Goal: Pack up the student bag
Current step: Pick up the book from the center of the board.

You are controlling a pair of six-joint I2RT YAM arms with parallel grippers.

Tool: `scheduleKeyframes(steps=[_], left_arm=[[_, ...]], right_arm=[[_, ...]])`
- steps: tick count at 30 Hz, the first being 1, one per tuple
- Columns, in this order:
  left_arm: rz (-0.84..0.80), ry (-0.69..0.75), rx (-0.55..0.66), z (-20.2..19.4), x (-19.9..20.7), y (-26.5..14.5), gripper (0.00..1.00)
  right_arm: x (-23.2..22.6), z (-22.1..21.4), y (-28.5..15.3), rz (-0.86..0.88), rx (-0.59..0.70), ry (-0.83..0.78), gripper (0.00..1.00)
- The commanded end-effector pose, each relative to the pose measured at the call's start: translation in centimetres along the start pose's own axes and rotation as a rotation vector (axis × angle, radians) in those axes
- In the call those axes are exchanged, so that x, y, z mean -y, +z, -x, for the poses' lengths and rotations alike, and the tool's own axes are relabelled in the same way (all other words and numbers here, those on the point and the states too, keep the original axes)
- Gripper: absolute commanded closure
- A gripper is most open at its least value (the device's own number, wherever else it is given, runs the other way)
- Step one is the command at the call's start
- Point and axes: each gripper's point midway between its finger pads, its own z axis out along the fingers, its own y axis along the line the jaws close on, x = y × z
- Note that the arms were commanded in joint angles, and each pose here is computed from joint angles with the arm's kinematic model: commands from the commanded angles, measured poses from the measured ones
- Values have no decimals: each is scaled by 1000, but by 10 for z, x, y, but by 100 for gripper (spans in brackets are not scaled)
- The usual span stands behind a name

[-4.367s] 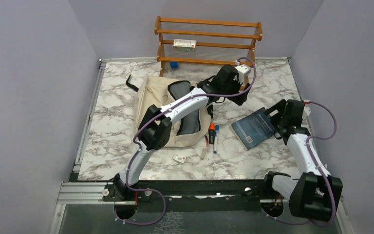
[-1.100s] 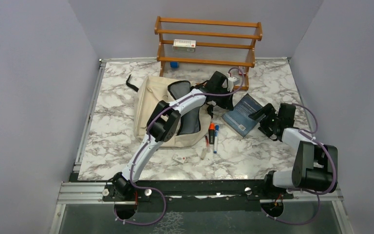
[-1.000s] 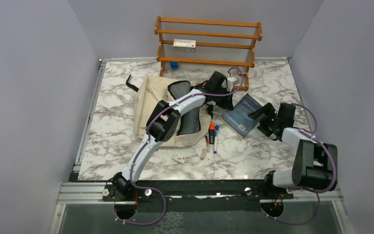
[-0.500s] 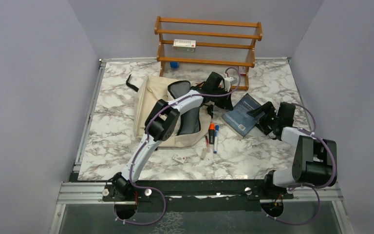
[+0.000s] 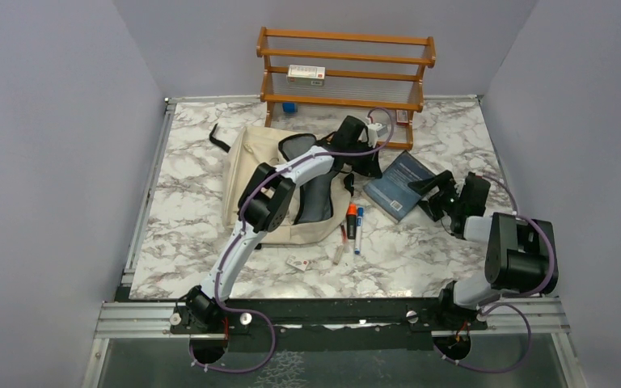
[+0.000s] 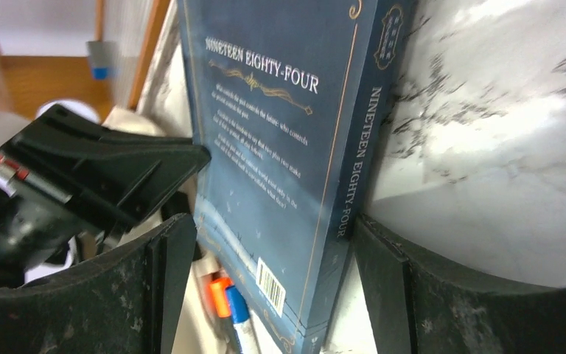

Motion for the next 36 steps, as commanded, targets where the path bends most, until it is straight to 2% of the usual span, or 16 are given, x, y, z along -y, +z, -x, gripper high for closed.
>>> scheduleKeyframes(steps=[1, 6, 13, 17, 23, 27, 30, 33, 36], left_arm=[[286, -153, -350, -142, -98, 0, 100], [257, -144, -352, -142, -93, 3, 100], [209, -117, -371, -147, -77, 11, 100], [196, -116, -373, -147, -71, 12, 100], [175, -107, -375, -146, -62, 14, 100], [162, -104, -384, -149, -55, 16, 100], [139, -98, -394, -153, -46, 20, 100], [123, -94, -404, -157, -38, 23, 100], [115, -91, -407, -158, -35, 25, 100]], right_arm=[[17, -69, -10, 85, -224, 101, 20], [-5, -68, -11, 238, -234, 58, 30], [-24, -52, -10, 308, -178, 26, 31], [-25, -39, -5, 283, -114, 66, 33], [-8, -21, 6, 135, -34, 200, 33], [-10, -4, 2, 112, 55, 196, 34], [-36, 5, -6, 239, 95, 133, 40], [-59, 2, -11, 376, 59, 80, 48], [-76, -3, -17, 502, 27, 45, 49]])
